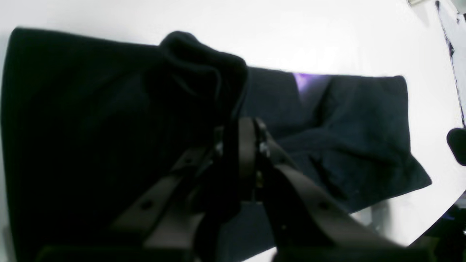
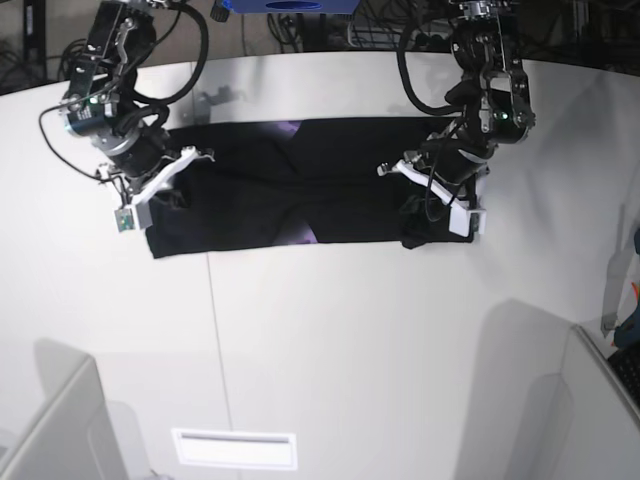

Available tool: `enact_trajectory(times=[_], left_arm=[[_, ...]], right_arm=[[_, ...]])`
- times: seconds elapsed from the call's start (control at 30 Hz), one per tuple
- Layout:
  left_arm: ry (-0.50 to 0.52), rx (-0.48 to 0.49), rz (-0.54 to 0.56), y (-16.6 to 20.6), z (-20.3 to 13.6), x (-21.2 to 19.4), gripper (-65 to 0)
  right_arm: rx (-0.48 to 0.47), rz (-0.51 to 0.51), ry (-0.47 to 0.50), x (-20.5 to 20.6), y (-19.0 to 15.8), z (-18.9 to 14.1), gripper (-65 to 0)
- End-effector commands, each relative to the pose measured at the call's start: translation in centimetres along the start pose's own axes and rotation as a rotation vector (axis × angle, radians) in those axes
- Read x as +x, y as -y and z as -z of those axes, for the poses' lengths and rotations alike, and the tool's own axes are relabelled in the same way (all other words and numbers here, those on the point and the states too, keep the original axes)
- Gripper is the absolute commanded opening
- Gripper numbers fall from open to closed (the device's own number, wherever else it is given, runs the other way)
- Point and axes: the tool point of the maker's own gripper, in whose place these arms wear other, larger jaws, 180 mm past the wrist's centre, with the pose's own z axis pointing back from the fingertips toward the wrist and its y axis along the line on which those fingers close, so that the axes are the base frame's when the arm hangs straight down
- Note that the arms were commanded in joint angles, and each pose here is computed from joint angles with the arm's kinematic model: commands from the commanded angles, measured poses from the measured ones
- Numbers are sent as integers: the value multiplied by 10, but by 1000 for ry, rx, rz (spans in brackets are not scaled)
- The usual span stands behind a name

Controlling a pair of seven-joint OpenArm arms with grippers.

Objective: Fold the T-shirt properly
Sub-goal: 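Fold the strip end with the left gripper toward the right gripper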

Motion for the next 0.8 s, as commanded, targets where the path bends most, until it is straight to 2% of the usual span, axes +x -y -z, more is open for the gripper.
enact_trajectory(times=[0.0,0.27,0.77], left_arm=[[31,-30,-5,8,1,9,-650],[-22,-34,-39,8,12,-8,-650],[-8,-52,-56,17,16,-4,-650]], right_arm=[[9,-12,53,15,-2,-4,-650],[3,-9,55,15,1,-4,-650],[8,-12,55,15,-1,-4,-650]])
